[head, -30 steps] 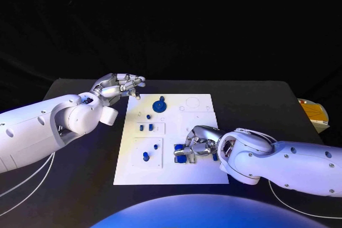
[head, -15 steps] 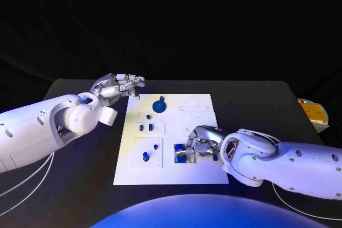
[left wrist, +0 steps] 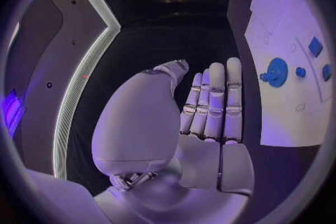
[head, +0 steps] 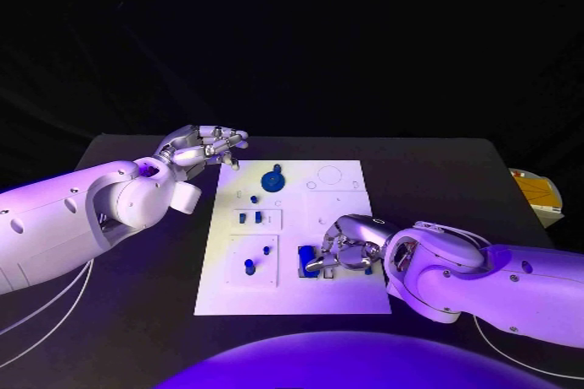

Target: Assemble the parts on the task board

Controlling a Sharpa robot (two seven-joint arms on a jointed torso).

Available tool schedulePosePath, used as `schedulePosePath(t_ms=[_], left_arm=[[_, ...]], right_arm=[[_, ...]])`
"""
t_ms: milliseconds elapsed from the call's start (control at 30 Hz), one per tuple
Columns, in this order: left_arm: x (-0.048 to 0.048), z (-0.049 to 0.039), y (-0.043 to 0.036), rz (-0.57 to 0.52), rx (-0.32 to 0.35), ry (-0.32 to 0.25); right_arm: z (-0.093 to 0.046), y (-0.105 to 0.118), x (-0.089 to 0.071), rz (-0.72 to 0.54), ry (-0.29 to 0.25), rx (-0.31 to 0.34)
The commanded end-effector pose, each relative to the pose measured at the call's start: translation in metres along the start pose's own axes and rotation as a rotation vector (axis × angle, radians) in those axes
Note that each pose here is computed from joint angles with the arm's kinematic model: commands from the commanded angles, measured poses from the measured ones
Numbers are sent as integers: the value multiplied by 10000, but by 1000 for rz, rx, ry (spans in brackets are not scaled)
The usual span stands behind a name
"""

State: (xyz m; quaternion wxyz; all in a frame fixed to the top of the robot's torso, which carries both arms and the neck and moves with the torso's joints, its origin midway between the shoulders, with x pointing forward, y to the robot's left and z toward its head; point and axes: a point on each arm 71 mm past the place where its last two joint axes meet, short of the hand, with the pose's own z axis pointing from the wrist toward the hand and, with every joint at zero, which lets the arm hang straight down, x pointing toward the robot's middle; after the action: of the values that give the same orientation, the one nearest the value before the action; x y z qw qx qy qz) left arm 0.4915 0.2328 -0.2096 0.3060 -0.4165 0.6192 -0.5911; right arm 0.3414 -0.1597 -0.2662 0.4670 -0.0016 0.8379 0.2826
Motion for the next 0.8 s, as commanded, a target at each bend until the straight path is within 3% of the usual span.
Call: schedulePosePath(t_ms=[33, 800], left_arm=[[21, 5, -7, -2, 5, 15], [8, 2, -1, -22, -2, 14]], right_arm=[[7, 14, 29, -39, 37, -26], [173, 45, 88, -66, 51, 7]])
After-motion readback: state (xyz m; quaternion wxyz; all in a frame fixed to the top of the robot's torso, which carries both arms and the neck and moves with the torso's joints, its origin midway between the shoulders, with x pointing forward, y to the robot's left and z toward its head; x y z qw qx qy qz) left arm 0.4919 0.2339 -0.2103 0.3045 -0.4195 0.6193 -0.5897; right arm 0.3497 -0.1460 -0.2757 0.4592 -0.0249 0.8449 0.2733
